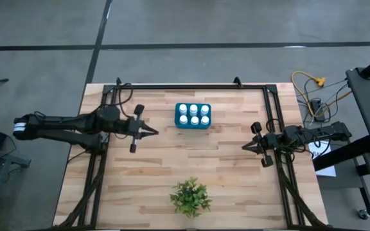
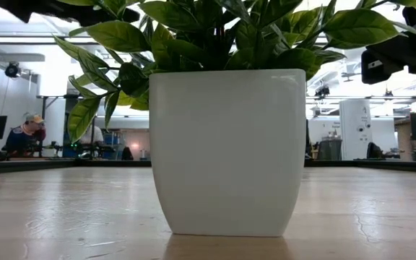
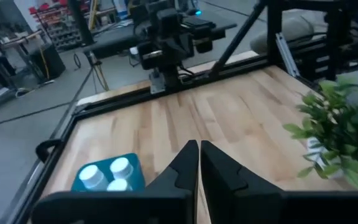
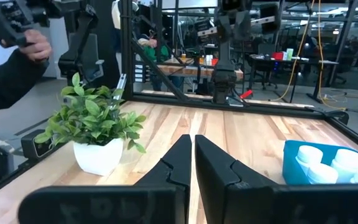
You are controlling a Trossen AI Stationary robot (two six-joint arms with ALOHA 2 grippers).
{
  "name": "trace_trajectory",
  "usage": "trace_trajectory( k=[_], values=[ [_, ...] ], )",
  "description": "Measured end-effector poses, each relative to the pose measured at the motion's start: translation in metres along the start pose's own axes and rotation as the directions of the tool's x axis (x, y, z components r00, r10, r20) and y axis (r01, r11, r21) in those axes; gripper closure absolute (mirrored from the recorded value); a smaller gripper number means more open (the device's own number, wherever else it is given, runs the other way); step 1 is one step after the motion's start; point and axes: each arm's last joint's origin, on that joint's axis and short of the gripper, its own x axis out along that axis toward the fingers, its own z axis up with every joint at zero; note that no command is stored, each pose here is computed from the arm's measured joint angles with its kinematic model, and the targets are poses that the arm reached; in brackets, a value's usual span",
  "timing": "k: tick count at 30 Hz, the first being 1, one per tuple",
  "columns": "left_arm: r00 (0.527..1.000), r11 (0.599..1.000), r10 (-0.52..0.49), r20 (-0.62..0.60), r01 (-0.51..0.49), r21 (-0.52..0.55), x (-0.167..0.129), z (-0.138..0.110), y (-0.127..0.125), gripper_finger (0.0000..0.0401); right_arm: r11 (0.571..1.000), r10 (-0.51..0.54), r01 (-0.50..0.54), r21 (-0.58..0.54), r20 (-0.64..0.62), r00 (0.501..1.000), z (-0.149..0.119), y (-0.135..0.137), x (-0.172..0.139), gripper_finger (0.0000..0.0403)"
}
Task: Pick and place pill bottles into a basket
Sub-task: Return to Home Position
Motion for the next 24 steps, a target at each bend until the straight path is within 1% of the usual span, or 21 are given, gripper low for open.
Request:
trace_trajectory(
  k=[3,5,8,11,17,19,21,22,24],
  values=[
    [1.0,1.0,-0.02,-0.01,0.02,-0.001,-0.001,-0.01,-0.007,0.0401,1.0,0.0,0.0,0.001,0.0,1.0,0.0,0.0,0.0,0.039],
    [0.999,0.999,-0.033,-0.03,0.032,-0.02,0.0,-0.016,-0.012,0.0401,1.0,0.0,0.0,0.0,0.0,1.0,0.0,0.0,0.0,0.039],
    [0.999,1.0,0.0,-0.051,-0.001,-0.005,-0.001,-0.024,-0.02,0.0401,1.0,0.0,0.0,0.0,0.0,1.0,0.0,0.0,0.0,0.039],
    [1.0,1.0,0.02,-0.022,-0.02,0.003,-0.007,-0.025,-0.027,0.0401,1.0,0.0,0.0,0.001,0.0,1.0,0.0,0.0,0.0,0.039],
    [0.999,1.0,-0.008,0.049,0.008,0.009,-0.019,-0.025,-0.034,0.0401,1.0,0.0,0.0,0.0,0.0,1.0,0.0,0.0,0.0,0.039],
    [0.997,0.999,-0.046,0.058,0.045,0.011,-0.022,-0.03,-0.037,0.0401,1.0,0.0,0.0,0.001,0.0,1.0,0.0,0.0,0.0,0.039],
    [0.989,0.992,-0.127,0.076,0.126,0.015,-0.025,-0.036,-0.041,0.0401,1.0,0.0,0.0,0.0,0.0,1.0,0.0,0.0,0.0,0.039],
    [0.985,0.988,-0.152,0.084,0.151,0.017,-0.027,-0.038,-0.042,0.0401,1.0,0.0,0.0,0.0,0.0,1.0,0.0,0.0,0.0,0.039],
    [0.983,0.987,-0.158,0.098,0.158,0.013,-0.03,-0.043,-0.043,0.0401,1.0,0.0,0.0,0.001,0.0,1.0,0.0,0.0,0.0,0.039]
  ],
)
